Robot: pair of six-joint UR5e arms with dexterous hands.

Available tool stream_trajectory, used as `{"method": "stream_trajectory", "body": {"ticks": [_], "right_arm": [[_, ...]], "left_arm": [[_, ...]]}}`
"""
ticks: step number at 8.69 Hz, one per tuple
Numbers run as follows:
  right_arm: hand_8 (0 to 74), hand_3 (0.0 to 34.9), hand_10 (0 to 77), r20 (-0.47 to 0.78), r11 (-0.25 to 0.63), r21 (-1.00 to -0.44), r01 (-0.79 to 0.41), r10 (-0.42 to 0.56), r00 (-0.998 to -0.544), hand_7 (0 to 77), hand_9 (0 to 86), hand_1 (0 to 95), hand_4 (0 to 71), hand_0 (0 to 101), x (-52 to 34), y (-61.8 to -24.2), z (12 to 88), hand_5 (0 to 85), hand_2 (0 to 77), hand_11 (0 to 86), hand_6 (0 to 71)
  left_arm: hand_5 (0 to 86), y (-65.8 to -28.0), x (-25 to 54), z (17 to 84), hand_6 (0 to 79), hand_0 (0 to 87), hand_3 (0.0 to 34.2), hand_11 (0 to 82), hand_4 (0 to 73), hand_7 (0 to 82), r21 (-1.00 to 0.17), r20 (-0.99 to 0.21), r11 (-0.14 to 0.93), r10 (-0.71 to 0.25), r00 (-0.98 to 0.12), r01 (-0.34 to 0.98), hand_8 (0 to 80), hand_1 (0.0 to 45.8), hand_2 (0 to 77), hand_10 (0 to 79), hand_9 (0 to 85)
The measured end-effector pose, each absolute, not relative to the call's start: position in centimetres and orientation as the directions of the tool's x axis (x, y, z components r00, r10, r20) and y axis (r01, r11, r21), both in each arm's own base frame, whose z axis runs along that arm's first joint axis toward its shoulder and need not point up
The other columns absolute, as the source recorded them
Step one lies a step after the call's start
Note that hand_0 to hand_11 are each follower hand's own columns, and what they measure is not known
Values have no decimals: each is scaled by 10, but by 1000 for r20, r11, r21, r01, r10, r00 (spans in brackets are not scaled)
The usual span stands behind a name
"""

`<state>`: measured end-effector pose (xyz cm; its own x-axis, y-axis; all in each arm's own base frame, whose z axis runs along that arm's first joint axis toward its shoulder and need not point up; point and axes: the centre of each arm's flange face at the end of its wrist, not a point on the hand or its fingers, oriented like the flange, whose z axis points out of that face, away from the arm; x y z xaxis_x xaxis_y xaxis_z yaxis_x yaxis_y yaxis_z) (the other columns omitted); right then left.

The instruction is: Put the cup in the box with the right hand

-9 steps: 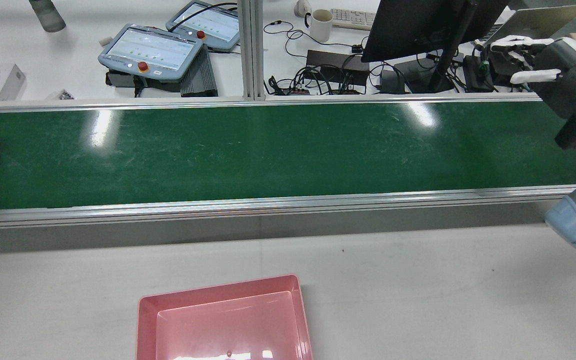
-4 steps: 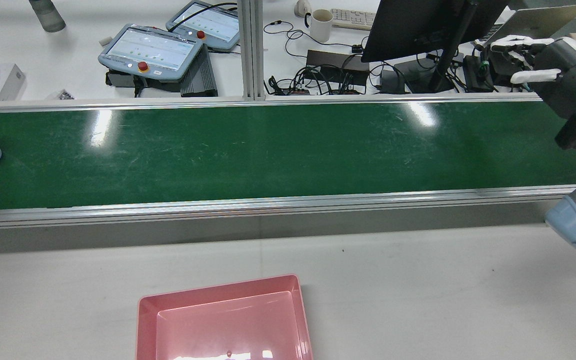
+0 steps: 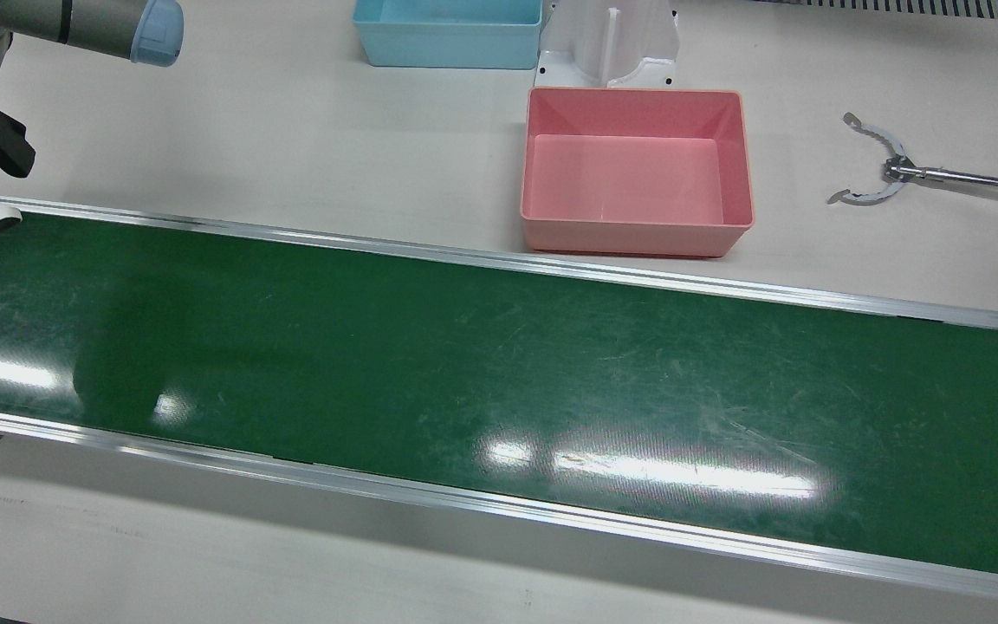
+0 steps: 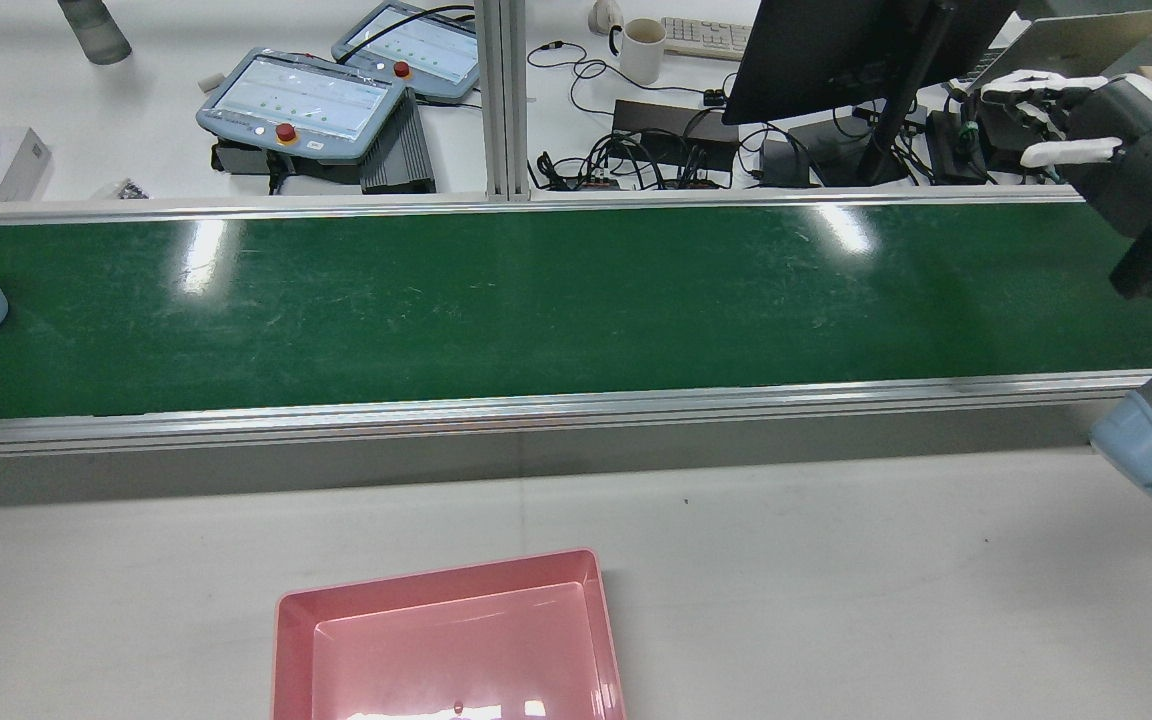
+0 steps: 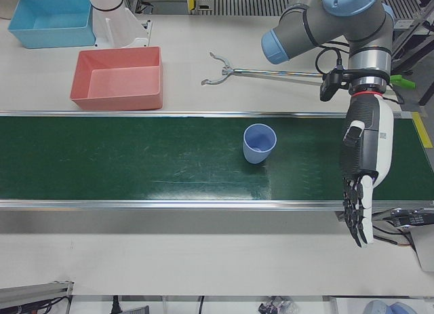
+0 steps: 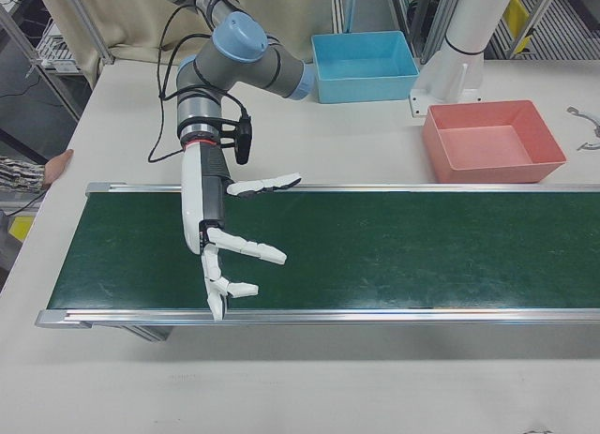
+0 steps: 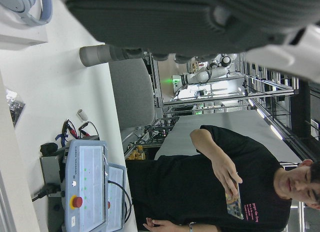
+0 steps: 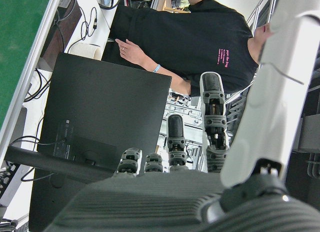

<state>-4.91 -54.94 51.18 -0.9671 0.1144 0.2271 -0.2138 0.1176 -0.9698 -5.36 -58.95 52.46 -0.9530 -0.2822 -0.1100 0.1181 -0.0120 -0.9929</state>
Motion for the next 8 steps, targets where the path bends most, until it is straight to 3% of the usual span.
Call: {"method": "stream_trajectory", "body": {"ticks": [8], "right_arm": [[22,0,60,227,118,-970,-214,115,-967,425,93,109,387,563,-49,-550,512,44,5,98,82]], "left_arm": [[0,-589,-54,525,0,0,0,0,0,0,-993,-110,-12,-282,-953,118,0,5,5,0,5]]}}
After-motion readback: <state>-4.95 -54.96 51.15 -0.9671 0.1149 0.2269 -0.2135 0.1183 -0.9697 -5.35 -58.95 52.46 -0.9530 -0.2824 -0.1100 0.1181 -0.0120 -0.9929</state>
